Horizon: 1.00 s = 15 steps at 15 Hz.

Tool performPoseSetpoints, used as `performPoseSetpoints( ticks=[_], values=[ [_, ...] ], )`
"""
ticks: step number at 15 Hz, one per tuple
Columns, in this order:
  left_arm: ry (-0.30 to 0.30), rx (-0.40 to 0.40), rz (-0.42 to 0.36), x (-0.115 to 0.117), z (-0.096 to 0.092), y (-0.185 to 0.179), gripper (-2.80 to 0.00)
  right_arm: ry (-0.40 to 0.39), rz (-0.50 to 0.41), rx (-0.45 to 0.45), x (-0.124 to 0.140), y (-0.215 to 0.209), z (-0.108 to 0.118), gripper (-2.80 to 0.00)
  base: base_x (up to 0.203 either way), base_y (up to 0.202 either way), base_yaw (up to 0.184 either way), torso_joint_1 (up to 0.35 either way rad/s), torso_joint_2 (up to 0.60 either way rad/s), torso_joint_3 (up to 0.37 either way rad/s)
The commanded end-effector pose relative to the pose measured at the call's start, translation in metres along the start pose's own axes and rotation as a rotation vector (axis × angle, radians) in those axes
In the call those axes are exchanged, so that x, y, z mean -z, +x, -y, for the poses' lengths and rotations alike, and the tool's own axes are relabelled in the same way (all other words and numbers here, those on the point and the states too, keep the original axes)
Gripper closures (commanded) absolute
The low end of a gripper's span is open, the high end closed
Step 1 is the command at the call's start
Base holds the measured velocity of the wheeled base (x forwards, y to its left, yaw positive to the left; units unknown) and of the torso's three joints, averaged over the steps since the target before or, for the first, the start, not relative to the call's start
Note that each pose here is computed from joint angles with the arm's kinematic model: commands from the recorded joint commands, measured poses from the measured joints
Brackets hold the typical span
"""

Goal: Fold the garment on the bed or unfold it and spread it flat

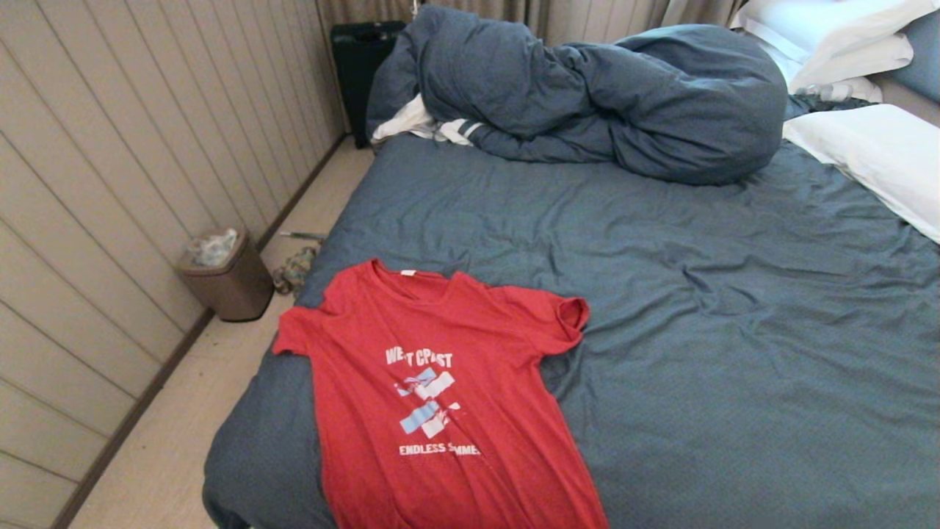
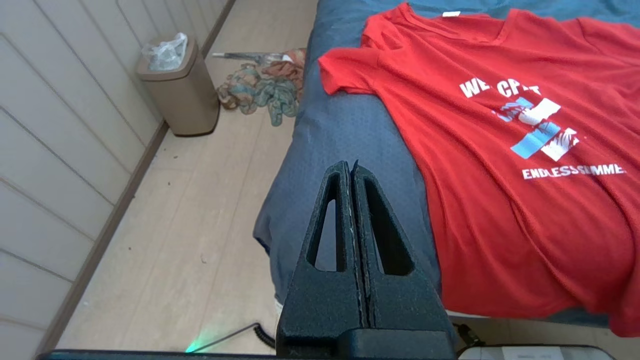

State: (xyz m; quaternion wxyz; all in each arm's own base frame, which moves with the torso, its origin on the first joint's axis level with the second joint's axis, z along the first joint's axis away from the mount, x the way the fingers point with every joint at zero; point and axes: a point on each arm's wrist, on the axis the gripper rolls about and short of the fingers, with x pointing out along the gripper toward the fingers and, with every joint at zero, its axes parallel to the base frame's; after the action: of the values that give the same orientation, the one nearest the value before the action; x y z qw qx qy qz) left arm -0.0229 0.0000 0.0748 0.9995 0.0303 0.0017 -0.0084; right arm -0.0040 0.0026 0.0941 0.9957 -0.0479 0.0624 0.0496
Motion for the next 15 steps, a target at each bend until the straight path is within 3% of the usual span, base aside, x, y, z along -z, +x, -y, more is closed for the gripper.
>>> performPoseSetpoints(
  ticks=[1,2,4,7,15],
  values=[
    [0.012,0.001,-0.006,0.001,0.000,0.000,0.00,-0.004,0.094,0.082,0.003,-0.010,0.000,0.00,0.000,0.000,0.000,0.000,0.00,0.000],
    [0.027,0.002,-0.002,0.001,0.000,0.000,0.00,-0.006,0.133,0.113,0.002,-0.016,0.001,0.00,0.000,0.000,0.000,0.000,0.00,0.000],
    [-0.005,0.003,0.000,0.000,0.000,0.000,0.00,0.000,0.182,0.143,-0.013,-0.034,0.001,0.00,0.000,0.000,0.000,0.000,0.00,0.000],
    [-0.015,0.002,0.001,0.000,0.000,0.000,0.00,0.108,0.236,0.147,-0.027,-0.047,0.002,0.00,0.000,0.000,0.000,0.000,0.00,0.000],
    [-0.015,0.001,0.001,0.000,0.000,0.000,0.00,0.126,0.226,0.103,-0.023,-0.044,0.001,0.00,0.000,0.000,0.000,0.000,0.00,0.000]
  ],
)
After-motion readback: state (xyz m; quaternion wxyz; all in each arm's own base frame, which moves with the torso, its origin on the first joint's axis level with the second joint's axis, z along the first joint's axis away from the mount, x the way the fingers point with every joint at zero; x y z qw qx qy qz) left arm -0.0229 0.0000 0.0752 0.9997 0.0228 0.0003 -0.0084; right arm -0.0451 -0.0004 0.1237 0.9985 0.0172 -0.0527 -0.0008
